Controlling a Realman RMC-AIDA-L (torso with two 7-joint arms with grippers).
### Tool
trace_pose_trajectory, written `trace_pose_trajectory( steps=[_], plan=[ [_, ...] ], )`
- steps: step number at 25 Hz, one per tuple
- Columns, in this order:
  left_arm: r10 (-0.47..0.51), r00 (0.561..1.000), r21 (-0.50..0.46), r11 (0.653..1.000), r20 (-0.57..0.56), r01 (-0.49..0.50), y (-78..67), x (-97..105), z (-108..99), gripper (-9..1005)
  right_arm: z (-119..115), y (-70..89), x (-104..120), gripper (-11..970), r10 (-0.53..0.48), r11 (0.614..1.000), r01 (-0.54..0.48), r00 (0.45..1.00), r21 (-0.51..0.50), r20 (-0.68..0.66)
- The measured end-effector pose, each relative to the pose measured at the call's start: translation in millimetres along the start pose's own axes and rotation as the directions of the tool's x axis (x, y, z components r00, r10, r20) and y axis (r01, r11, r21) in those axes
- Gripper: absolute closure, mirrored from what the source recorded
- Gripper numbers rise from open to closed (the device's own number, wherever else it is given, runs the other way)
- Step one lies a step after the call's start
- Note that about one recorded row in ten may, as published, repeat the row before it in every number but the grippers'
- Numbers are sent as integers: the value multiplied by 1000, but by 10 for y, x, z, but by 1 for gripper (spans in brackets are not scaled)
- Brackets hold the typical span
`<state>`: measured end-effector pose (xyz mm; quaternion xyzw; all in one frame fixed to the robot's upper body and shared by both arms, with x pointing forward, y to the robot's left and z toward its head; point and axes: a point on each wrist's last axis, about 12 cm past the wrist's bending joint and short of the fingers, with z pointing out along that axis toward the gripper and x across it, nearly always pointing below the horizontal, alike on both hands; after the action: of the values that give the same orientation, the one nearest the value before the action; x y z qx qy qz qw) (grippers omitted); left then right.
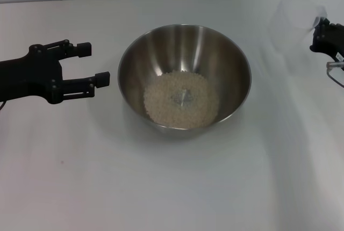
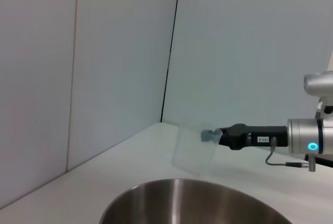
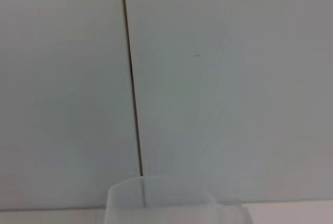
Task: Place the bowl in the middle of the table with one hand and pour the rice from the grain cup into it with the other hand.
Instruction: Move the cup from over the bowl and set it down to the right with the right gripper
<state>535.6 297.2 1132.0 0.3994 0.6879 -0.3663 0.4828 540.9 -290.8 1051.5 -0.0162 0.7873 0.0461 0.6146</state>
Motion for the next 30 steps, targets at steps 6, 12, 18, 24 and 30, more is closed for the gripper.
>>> trace_pose_trajectory(
  steps=[6, 12, 18, 24, 30],
  plan=[
    [0, 1000, 0, 1000, 0, 0, 1, -1, 1, 167, 59, -5, 70, 942, -5, 1000, 6, 997, 15, -78],
    [1, 1000, 0, 1000, 0, -1, 3, -5, 4, 167, 76, -1, 112, 942, -5, 1000, 7, 995, 14, -96],
    [1, 1000, 0, 1000, 0, -1, 3, -5, 4, 167, 79, 7, 132, 941, -7, 1000, 8, 994, 13, -110],
    [2, 1000, 1, 1000, 0, -2, 4, -9, 7, 167, 102, 8, 174, 941, -12, 1000, 14, 991, 13, -130],
    [3, 1000, 1, 1000, 1, -3, 4, -10, 7, 167, 130, 9, 214, 941, -19, 1000, 21, 989, 11, -148]
  ],
)
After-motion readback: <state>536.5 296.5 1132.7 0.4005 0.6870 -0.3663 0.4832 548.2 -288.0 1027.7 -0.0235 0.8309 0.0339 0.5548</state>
